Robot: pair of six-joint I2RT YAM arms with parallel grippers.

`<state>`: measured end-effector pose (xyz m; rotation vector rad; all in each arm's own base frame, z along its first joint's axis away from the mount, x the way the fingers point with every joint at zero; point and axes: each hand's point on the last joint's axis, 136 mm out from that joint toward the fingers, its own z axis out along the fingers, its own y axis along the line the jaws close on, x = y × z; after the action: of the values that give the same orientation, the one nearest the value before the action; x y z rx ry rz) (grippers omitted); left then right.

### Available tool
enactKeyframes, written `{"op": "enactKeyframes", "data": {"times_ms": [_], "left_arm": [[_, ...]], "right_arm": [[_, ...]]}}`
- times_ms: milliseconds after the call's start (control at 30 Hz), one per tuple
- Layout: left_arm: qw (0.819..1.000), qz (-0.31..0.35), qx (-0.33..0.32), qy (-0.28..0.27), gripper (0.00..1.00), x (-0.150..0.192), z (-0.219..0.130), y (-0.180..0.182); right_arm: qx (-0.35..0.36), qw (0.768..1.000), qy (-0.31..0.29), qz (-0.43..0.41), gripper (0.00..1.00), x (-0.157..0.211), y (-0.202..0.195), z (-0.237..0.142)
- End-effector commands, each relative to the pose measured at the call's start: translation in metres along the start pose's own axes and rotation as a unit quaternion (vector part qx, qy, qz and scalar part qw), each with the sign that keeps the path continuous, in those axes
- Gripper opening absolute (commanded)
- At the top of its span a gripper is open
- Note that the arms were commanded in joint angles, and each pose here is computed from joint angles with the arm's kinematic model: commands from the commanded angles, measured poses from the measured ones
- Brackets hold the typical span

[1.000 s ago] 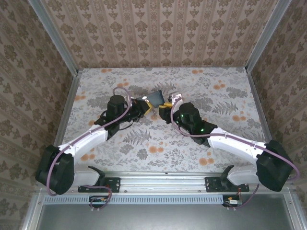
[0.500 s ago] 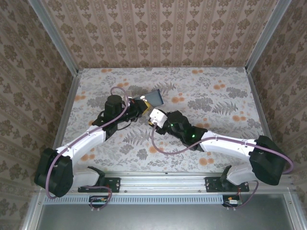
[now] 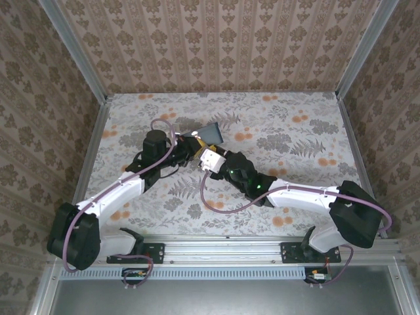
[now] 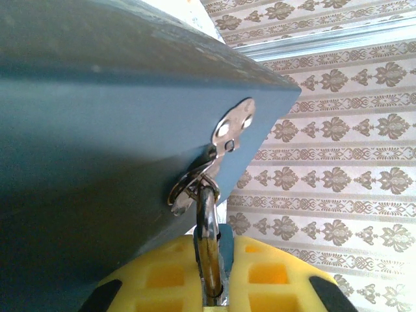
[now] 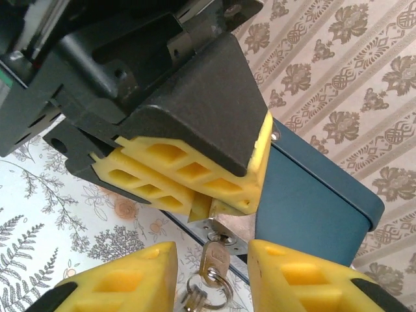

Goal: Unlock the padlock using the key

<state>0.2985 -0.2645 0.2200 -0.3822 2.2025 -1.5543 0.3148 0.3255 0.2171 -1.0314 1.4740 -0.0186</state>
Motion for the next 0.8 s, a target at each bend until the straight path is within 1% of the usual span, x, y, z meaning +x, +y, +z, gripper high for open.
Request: {"op": "enactKeyframes", "data": {"times_ms": [0,233,300,433,600,767], "left_arm": [[0.998,0.042,0.053,-0.008,0.0,-0.005,-0.006,-0.037],[0.997,0.045,0.056,-0.008,0.0,-0.006,-0.008,-0.041],[0.997,0.045,0.057,-0.008,0.0,-0.005,-0.008,-0.042],[0.997,0.044,0.057,-0.008,0.0,-0.005,-0.008,-0.041],[0.998,0.042,0.054,-0.009,0.0,-0.005,-0.008,-0.04],[0.998,0.042,0.053,-0.008,0.0,-0.003,-0.007,-0.039]], "right_arm": [[0.02,1.0,-0.006,-0.007,0.34,-0.007,-0.007,0.005],[0.03,0.999,0.015,-0.012,0.3,0.008,-0.006,0.01],[0.036,0.999,0.017,-0.008,0.27,0.009,-0.008,0.011],[0.047,0.999,0.008,0.014,0.21,0.004,-0.014,0.011],[0.057,0.997,0.002,0.042,0.19,-0.002,-0.02,0.009],[0.06,0.995,-0.006,0.075,0.14,-0.009,-0.024,0.006]]}}
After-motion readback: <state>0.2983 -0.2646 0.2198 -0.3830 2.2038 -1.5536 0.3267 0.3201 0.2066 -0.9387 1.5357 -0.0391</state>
